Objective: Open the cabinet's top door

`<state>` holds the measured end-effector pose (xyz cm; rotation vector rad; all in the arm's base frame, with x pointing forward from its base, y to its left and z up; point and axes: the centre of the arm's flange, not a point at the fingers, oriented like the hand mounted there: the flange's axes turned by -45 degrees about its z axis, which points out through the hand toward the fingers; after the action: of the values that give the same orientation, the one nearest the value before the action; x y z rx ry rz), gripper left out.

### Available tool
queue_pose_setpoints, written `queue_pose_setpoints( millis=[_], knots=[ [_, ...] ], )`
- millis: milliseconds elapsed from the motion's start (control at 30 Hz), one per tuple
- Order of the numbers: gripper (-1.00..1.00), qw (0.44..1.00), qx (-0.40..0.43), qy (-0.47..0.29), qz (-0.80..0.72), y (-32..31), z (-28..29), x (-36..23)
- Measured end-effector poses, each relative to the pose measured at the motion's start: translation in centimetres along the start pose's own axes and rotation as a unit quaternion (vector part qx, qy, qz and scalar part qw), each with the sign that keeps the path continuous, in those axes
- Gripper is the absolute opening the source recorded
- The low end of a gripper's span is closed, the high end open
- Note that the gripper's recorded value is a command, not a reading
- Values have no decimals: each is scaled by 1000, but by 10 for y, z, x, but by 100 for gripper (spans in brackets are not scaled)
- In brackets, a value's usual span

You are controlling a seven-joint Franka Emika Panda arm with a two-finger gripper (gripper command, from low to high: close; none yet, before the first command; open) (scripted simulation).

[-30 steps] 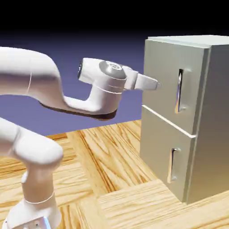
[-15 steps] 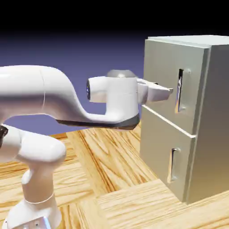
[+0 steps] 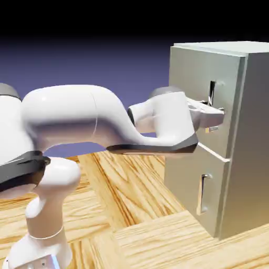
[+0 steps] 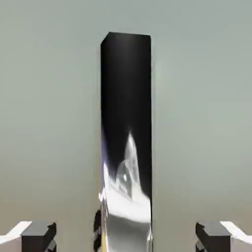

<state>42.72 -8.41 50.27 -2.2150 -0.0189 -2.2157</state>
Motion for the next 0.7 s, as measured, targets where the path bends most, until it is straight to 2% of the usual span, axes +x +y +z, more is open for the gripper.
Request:
queue_pose_setpoints(
  millis=[700],
  knots=[
    [-100, 981, -192, 0, 1, -79, -112, 0]
  ],
)
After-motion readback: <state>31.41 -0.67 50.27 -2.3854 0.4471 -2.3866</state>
